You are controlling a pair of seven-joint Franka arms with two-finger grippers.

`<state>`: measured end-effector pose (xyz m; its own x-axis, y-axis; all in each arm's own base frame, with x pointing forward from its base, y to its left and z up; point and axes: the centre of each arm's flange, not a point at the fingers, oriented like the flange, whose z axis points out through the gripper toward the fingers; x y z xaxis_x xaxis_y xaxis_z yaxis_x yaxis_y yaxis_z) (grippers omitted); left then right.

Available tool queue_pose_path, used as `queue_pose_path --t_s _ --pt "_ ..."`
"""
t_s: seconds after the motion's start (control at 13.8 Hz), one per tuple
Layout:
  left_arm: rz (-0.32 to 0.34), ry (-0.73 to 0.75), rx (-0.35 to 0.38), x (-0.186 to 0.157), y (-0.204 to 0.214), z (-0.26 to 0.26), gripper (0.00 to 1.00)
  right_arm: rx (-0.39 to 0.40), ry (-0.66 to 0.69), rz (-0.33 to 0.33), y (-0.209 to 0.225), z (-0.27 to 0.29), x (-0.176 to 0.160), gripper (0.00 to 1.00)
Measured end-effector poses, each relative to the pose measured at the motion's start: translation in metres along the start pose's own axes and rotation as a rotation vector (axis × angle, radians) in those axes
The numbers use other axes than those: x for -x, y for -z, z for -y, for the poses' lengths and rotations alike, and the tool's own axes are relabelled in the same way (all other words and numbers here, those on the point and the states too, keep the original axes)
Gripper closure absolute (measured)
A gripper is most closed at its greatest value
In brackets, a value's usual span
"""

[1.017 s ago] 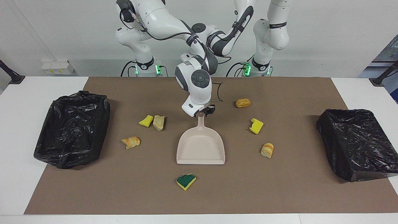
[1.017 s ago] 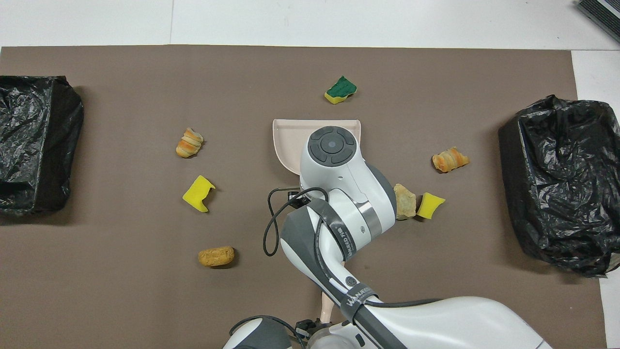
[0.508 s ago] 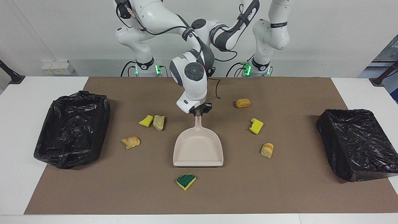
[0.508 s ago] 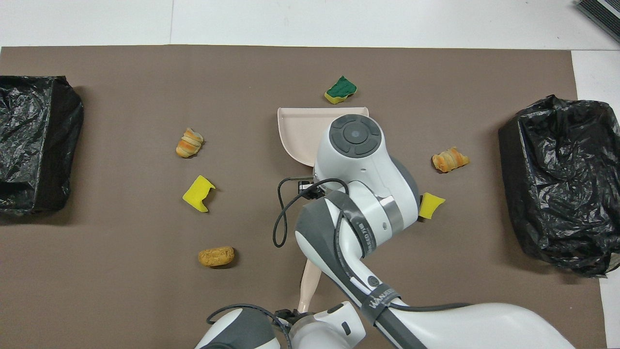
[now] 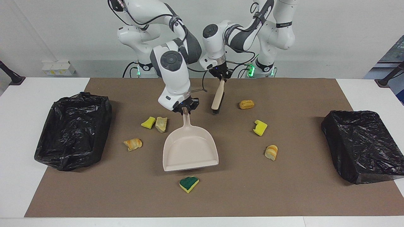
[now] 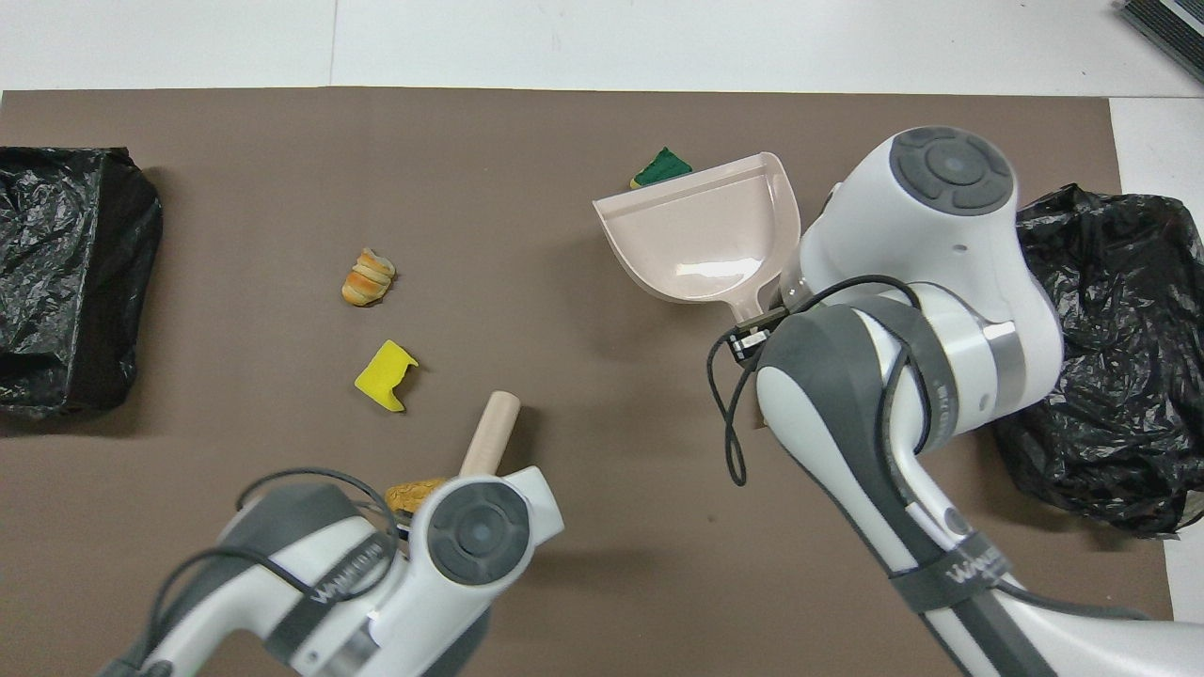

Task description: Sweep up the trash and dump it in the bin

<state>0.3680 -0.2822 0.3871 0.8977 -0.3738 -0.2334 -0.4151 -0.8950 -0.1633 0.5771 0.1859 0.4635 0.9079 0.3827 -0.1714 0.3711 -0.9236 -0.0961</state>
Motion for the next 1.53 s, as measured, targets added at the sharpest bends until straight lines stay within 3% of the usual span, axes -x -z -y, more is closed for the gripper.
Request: queue_pose_path --t_s 0.15,0.29,0.58,0.87,1.23,1.53 --pt "0.009 -0.015 0.032 -0.011 0.003 0.063 0.74 0.061 0.143 0.048 -0.004 -0.017 0.006 0.68" --pt "0.038 -0.052 0.038 -0.003 0.006 0.084 0.74 0.092 0.296 0.092 -0.009 -0.025 0.01 0.68" --pt "0.078 -0.158 0.022 0.028 0.029 0.079 0.74 0.138 0.585 0.159 -0.019 -0.033 0.022 0.68" --pt "0.107 -0.365 0.058 0.076 0.011 0.056 0.74 0.157 0.803 0.177 -0.034 -0.025 0.038 0.68" --pt "0.044 -0.509 0.085 0.112 -0.016 0.042 0.74 0.252 0.96 0.236 -0.057 0.018 0.04 0.68" --pt "-0.013 -0.492 0.132 0.095 -0.041 0.092 0.74 0.279 1.013 0.238 -0.075 0.038 0.035 0.68"
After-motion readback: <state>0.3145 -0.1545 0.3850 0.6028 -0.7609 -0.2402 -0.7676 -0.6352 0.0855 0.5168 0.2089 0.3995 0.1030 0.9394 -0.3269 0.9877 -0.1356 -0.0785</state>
